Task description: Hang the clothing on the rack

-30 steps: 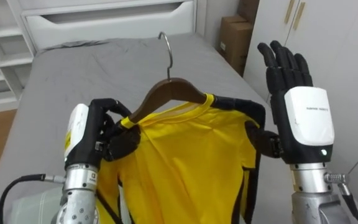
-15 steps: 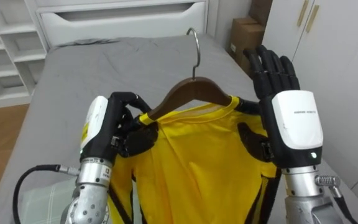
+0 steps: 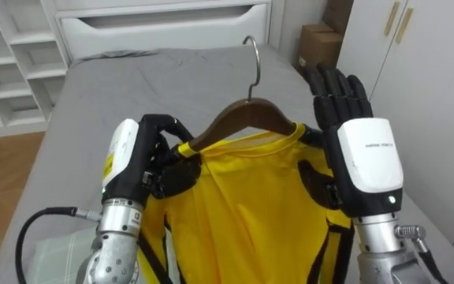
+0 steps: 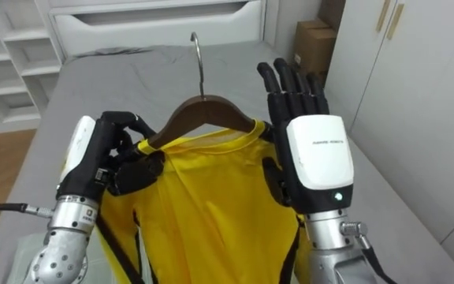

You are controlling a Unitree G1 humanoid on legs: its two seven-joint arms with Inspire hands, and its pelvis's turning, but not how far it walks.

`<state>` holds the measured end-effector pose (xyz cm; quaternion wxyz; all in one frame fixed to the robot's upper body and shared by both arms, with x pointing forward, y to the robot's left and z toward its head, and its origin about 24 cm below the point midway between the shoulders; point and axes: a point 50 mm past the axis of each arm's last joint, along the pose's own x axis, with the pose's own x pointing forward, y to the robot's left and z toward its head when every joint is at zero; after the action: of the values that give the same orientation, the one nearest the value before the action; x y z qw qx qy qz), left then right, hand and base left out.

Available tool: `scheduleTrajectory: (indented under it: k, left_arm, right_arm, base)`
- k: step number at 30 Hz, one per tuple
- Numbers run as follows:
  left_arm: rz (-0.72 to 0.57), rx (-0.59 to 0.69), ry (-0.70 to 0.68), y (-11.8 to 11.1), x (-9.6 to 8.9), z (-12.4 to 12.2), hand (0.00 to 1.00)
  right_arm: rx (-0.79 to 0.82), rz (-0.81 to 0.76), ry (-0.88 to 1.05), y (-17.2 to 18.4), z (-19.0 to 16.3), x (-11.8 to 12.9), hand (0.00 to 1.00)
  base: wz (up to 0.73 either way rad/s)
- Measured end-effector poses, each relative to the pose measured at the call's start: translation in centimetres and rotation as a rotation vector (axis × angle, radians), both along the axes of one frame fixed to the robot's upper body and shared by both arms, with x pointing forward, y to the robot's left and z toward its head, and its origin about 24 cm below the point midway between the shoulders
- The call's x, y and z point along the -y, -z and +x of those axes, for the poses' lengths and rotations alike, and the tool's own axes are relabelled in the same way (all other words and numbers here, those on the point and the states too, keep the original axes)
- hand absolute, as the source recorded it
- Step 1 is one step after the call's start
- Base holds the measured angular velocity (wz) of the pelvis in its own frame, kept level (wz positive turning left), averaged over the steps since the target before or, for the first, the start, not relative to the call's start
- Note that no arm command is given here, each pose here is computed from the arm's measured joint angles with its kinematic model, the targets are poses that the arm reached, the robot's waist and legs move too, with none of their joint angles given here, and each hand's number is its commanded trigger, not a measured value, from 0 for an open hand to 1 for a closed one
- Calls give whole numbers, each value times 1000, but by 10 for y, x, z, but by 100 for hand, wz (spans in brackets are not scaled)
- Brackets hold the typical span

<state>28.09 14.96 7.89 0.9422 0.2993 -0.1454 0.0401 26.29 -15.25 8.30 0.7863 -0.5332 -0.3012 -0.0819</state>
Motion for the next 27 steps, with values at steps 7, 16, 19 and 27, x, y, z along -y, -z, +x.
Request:
scheduleTrajectory:
  k: [7, 16, 19, 27]
  left_arm:
    - [44, 5, 10, -1, 0, 0, 100]
    - [106, 49, 15, -7, 3, -1, 100]
    - [138, 78, 22, -11, 5, -1, 100]
    - [137, 79, 21, -11, 4, -1, 100]
  right_arm:
    - [-145, 87, -7, 10, 4, 5, 0]
    - [-261, 274, -124, -6, 5, -2, 0]
    - [-297, 313, -155, -11, 6, 1, 0]
    - [-391, 315, -179, -4, 5, 4, 0]
  base:
    - [0]
    - [0]
    - [1]
    - [0]
